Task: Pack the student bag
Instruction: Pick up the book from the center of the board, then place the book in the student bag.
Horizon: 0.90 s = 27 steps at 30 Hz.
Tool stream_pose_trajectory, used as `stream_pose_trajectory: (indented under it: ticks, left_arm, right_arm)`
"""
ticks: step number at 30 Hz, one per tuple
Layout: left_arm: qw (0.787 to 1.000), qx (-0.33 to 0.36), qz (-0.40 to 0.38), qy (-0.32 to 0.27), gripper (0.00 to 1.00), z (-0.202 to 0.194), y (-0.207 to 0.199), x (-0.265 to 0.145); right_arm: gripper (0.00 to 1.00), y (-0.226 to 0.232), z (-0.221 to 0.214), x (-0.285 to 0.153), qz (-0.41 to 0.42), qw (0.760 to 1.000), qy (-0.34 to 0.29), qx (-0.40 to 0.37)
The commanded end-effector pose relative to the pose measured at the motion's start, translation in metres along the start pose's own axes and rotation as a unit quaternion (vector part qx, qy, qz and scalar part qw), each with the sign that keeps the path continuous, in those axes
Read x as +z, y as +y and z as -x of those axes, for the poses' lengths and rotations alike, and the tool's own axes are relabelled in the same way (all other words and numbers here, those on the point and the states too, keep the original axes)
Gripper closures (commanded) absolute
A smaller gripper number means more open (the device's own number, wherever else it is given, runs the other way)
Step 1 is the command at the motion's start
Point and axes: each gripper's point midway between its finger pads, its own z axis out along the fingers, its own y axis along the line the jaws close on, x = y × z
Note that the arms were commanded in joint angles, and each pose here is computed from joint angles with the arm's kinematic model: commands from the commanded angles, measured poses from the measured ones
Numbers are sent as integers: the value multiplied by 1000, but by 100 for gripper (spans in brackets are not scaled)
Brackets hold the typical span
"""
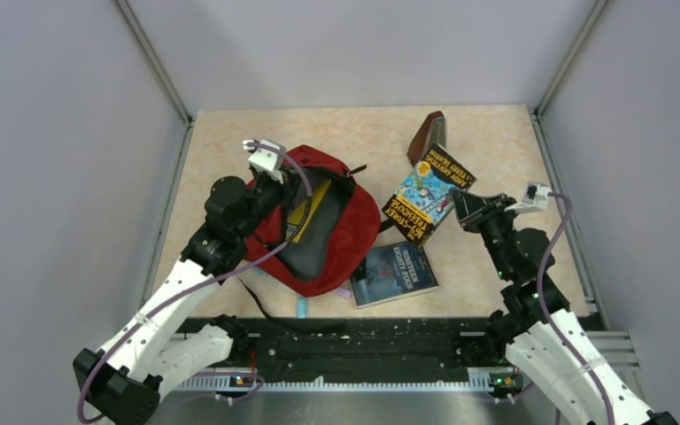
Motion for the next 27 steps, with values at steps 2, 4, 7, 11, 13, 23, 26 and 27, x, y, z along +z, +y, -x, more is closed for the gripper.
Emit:
stream_pose_trajectory:
  ticks: [2, 4, 7, 11, 13, 23, 26, 27]
  left_arm:
    - [999, -3, -14, -42, 100, 25, -6, -2]
    - [999, -3, -15, -42, 100, 25, -6, -2]
    - [999, -3, -20, -42, 100, 25, -8, -2]
    - [999, -3, -23, -42, 100, 25, -10, -2]
    - [999, -3, -24, -41, 100, 25, -10, -2]
    - [999, -1, -23, -43, 100, 26, -9, -3]
    - [999, -1, -26, -42, 100, 26, -10, -2]
    - [999, -2, -26, -41, 100, 25, -10, -2]
  right_arm:
    - [100, 56, 1, -12, 79, 993, 93, 8]
    - [100, 78, -1, -15, 120, 985, 118, 29]
    - [100, 100, -8, -18, 162, 974, 149, 56]
    - [100, 132, -18, -27, 216, 957, 174, 88]
    - [100, 149, -22, -33, 242, 947, 181, 105]
    - [100, 202, -56, -37, 286, 932, 142, 169]
    - [100, 198, -80, -32, 266, 938, 138, 176]
    - [100, 193, -90, -29, 255, 939, 139, 181]
